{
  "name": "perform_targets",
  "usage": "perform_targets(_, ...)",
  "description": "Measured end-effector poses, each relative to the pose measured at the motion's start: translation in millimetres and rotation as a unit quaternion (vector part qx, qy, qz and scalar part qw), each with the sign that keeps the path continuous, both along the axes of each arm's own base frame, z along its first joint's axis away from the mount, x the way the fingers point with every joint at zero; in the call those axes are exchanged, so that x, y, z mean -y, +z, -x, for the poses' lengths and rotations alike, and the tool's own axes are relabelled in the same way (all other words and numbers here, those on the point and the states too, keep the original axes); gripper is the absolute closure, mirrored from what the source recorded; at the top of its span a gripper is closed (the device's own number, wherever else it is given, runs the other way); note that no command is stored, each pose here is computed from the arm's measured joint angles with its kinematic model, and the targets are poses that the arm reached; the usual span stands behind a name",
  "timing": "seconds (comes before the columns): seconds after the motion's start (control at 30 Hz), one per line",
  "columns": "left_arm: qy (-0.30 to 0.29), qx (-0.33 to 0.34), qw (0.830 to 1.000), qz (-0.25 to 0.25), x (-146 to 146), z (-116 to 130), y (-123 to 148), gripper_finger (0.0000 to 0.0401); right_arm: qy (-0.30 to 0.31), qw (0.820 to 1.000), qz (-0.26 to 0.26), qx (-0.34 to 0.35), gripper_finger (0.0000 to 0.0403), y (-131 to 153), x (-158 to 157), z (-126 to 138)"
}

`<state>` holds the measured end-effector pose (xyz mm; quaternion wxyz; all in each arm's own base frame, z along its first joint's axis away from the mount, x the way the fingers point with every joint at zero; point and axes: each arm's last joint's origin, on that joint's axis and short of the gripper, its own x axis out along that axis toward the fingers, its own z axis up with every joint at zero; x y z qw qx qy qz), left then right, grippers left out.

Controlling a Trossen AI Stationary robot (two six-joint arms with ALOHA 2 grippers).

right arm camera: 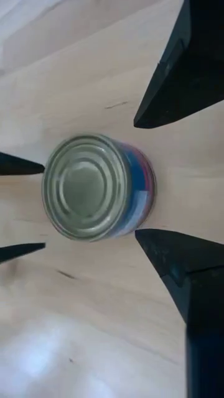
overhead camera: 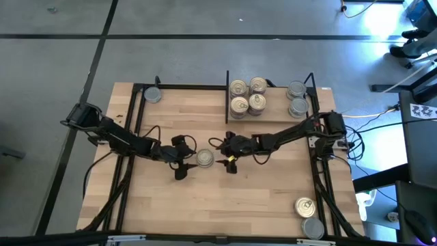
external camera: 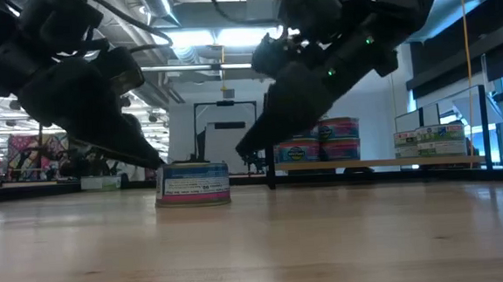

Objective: Stack canned seafood by type on shelf
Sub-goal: Put the blue tuna can on the shelf

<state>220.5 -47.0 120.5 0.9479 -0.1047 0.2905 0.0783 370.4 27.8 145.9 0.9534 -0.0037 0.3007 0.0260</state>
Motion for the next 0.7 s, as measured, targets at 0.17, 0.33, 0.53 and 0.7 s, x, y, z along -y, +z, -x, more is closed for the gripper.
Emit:
perform_targets(0.17, -0.013, -0.024, 0.999, -0.026, -1, 2, -4, 0.0098, -0.009, 0.999, -0.029, 0.009, 0.0124, -7, -1, -5)
perform_targets(0.33, -0.010, -0.038, 0.999, -0.037, -2, 3, -6, 0.0097, -0.030, 0.999, -0.043, -0.010, 0.0089, -20, -1, -9)
perform_targets(0.53, -0.008, -0.044, 0.998, -0.045, -6, 2, -10, 0.0097, -0.017, 0.998, -0.056, -0.023, 0.0032, -32, -3, -19)
perform_targets(0.7, -0.022, -0.047, 0.997, -0.064, -5, 0, -15, 0.0097, -0.018, 0.998, -0.047, -0.025, 0.0006, -44, -3, -29)
